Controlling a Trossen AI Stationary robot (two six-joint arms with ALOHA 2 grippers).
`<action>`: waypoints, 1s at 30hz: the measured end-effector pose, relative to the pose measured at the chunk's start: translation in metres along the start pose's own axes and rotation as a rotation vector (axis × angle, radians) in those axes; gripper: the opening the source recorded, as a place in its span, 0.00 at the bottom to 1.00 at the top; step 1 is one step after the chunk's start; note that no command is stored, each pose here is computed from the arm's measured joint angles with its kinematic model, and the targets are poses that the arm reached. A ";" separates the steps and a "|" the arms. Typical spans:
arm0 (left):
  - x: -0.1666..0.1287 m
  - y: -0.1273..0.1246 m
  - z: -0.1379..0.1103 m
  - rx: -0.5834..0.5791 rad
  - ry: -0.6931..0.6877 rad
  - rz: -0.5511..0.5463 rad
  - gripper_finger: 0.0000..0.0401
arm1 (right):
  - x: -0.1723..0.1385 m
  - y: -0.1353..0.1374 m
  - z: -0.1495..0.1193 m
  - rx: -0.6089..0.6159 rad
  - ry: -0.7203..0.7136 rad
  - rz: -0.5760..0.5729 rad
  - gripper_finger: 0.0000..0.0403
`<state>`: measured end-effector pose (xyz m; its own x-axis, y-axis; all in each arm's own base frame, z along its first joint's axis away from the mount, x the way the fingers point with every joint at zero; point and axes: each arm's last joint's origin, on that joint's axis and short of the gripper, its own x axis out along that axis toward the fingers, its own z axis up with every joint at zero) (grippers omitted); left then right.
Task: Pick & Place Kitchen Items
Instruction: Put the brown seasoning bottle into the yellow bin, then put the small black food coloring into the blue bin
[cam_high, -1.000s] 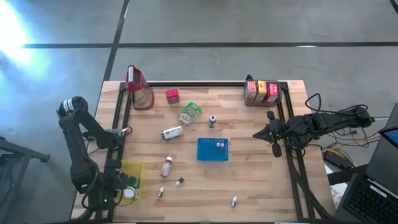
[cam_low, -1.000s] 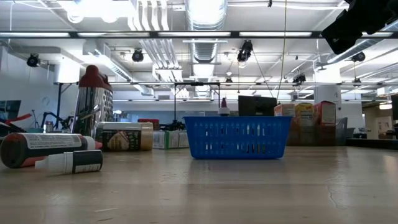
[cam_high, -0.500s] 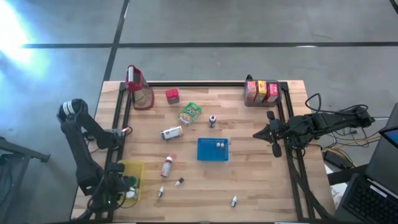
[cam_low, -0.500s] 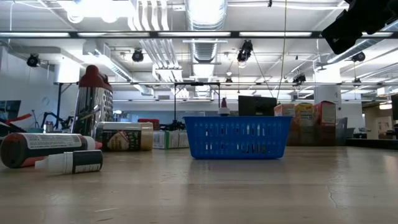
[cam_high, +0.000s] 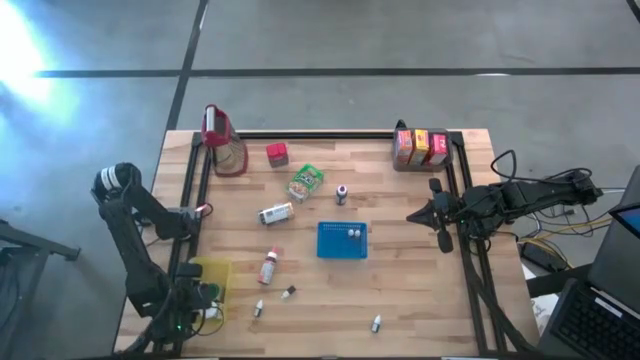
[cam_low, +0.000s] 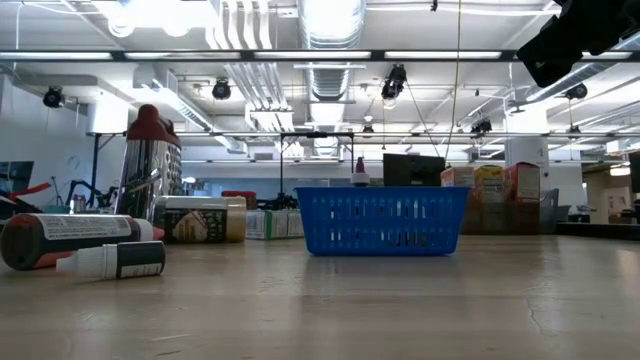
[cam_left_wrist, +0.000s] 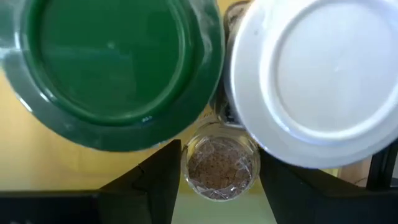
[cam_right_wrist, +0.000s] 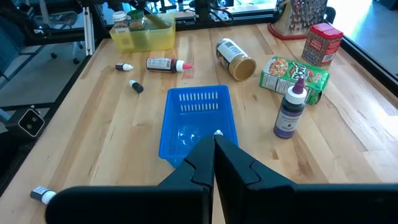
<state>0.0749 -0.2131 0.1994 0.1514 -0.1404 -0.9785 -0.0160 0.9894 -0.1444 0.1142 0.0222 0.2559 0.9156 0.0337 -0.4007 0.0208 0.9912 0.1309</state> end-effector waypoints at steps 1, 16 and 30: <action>0.000 0.000 0.000 -0.001 -0.002 -0.002 0.52 | 0.000 0.000 0.000 0.000 0.000 0.000 0.02; 0.000 -0.001 0.000 -0.011 -0.009 -0.012 0.53 | 0.000 0.000 0.000 0.000 0.000 0.000 0.02; -0.001 -0.001 0.000 -0.035 0.016 -0.023 0.66 | 0.000 0.000 0.000 0.000 0.000 -0.001 0.02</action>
<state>0.0746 -0.2138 0.2005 0.1360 -0.1642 -0.9770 -0.0471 0.9840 -0.1719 0.1142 0.0221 0.2559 0.9156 0.0330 -0.4008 0.0215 0.9912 0.1307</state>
